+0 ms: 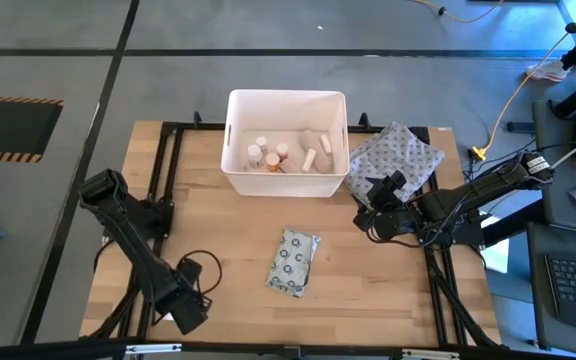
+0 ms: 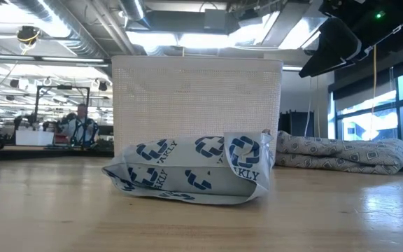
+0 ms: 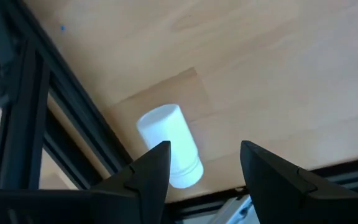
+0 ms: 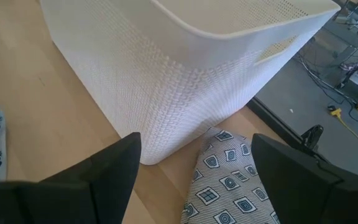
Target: Pick & place medical supplies in basket/bin
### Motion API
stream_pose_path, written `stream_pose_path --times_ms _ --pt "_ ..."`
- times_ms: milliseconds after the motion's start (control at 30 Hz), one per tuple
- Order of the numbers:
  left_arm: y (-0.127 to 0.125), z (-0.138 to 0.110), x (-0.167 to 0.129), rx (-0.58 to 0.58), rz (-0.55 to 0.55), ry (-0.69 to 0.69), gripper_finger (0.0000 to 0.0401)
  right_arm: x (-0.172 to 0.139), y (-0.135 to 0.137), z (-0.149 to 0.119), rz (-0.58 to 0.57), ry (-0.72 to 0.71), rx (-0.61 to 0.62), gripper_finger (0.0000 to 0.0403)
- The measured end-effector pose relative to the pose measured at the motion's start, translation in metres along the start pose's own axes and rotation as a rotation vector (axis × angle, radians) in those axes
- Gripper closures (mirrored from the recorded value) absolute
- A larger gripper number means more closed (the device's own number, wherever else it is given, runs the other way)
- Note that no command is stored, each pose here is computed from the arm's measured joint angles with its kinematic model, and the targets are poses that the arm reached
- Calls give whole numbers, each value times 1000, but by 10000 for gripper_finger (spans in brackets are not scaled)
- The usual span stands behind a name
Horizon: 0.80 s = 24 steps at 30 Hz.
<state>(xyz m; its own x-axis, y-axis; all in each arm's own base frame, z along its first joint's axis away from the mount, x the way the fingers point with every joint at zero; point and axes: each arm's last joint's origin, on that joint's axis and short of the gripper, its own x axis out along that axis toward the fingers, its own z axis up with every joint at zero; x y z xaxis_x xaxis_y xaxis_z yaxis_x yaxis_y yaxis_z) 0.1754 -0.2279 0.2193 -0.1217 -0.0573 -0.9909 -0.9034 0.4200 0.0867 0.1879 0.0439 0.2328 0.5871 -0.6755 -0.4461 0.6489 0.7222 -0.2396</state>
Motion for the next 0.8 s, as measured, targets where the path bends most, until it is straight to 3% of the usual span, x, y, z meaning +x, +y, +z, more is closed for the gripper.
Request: stream_pose_path --times_ms 133,367,533,633,800 --pt "0 0 0 83 0 -1 214 0 0 0 0 0 0 96" --pt "0 -5 0 -138 9 56 194 0 0 0 0 0 0 96" --pt "3 -12 1 -157 5 59 151 0 0 0 0 0 0 96" --pt "3 -14 2 -116 -32 9 129 0 0 0 0 0 0 96" --pt "-4 -26 2 52 -190 -18 114 0 0 0 0 0 0 96"
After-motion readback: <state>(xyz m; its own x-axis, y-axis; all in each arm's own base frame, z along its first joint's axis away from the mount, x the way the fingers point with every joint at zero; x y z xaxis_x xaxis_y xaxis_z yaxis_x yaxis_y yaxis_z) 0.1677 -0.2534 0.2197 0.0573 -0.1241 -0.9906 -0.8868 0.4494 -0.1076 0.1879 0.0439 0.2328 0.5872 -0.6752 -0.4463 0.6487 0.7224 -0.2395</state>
